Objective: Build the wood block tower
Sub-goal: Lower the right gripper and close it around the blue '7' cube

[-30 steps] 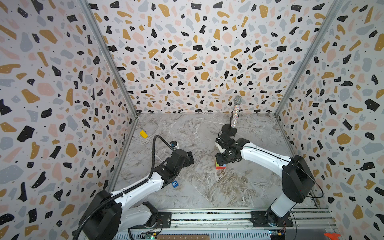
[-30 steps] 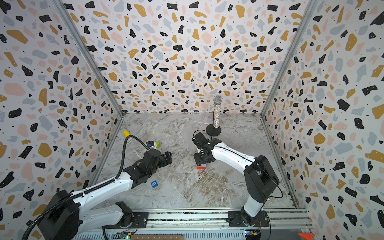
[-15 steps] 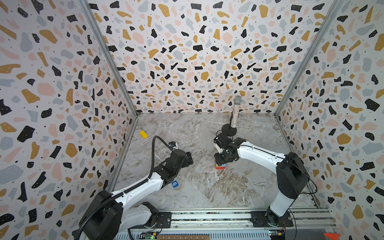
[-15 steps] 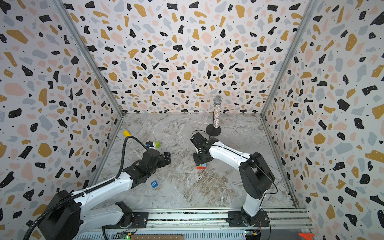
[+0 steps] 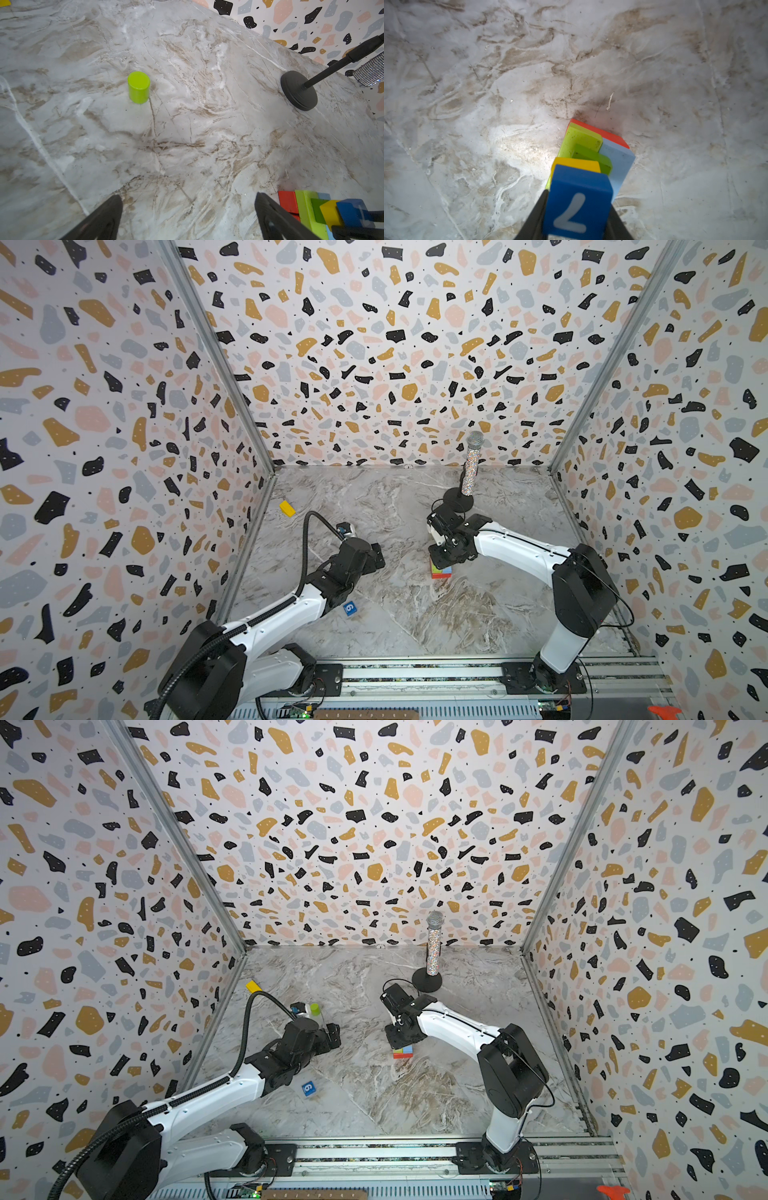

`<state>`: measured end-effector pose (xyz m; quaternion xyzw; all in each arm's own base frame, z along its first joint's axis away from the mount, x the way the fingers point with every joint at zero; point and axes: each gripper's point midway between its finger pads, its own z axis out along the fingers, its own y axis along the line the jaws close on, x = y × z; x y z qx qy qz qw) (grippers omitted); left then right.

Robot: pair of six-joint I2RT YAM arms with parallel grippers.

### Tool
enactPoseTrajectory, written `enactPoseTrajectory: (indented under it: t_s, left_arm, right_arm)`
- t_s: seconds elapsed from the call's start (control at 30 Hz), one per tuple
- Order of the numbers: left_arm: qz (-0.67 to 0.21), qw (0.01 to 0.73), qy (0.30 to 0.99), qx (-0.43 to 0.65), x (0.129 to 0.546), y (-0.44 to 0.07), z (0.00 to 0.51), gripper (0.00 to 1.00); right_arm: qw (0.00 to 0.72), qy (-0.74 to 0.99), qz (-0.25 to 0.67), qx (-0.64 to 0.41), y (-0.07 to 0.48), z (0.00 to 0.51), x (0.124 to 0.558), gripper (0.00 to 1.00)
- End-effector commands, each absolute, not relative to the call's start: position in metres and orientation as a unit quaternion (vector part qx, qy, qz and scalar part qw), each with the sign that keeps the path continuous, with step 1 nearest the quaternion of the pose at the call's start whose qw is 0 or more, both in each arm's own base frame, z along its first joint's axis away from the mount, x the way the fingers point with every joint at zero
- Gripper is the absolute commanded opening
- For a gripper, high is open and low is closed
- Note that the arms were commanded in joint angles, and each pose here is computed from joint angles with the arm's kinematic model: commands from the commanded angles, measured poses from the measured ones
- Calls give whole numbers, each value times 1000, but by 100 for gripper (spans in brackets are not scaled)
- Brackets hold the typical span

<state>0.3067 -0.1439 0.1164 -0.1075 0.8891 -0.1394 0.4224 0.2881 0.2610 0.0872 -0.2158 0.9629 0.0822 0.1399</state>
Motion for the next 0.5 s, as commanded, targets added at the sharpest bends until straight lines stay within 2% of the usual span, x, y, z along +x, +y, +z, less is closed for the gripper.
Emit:
enactPoseTrajectory:
  t_s: [0.0, 0.2, 0.37, 0.47]
  left_arm:
    - [-141, 430, 886, -104, 307, -142, 119, 100]
    - [-142, 430, 886, -104, 308, -141, 120, 100]
    - [-141, 428, 887, -104, 308, -141, 118, 100]
    - [-141, 428, 887, -104, 307, -140, 118, 100]
  right_arm:
    - [148, 962, 79, -214, 263, 96, 292, 32]
    - [148, 963, 75, -213, 261, 99, 292, 33]
    - [146, 963, 71, -215, 259, 98, 292, 49]
    - [146, 963, 70, -215, 259, 98, 291, 52]
